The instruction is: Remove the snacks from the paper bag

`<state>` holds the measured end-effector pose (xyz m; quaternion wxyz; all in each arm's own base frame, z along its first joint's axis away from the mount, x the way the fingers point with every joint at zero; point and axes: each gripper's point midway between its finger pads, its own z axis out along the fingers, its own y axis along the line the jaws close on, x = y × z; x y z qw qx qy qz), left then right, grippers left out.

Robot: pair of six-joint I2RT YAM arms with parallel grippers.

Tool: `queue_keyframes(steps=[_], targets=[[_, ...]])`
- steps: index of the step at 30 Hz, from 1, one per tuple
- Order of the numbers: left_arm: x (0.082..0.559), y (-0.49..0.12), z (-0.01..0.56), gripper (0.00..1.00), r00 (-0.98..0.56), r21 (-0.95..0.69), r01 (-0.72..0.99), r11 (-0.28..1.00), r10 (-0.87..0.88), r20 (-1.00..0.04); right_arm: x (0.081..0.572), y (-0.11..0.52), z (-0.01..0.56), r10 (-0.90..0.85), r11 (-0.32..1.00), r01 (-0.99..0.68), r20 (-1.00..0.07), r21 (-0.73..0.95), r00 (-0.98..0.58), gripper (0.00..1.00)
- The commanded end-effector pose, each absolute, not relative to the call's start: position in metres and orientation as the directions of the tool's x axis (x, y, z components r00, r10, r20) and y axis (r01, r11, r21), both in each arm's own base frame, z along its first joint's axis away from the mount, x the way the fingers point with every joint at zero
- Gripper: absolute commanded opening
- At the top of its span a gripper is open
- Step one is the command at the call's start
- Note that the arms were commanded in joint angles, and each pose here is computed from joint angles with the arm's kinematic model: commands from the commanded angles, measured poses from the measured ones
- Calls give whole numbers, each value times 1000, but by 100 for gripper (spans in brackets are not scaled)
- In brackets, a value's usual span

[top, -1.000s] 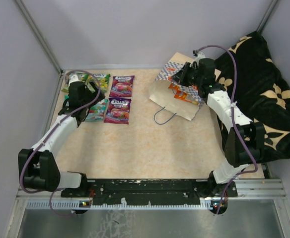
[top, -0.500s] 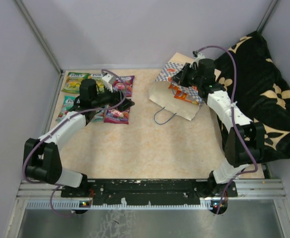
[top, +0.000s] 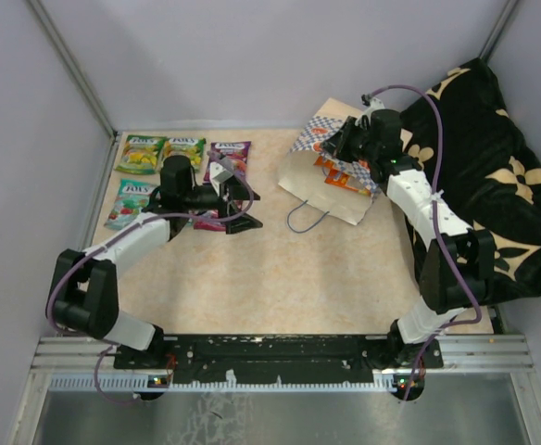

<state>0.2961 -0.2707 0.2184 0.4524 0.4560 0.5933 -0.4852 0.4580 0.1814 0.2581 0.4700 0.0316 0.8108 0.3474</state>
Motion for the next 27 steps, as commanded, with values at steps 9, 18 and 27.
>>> queue_keyframes(steps=[9,18,27], targets=[[339,-296,251,100,-289,-296,949,105,-74,-954,459,175,288,397,760,-301,-779,576,-485,0],[369,-292,255,100,-268,-299,917,264,-148,-952,460,174,286,386,767,-304,-785,565,-484,0],[382,-279,244,100,-254,-282,868,409,-122,-959,464,178,284,385,757,-311,-776,575,-499,0]])
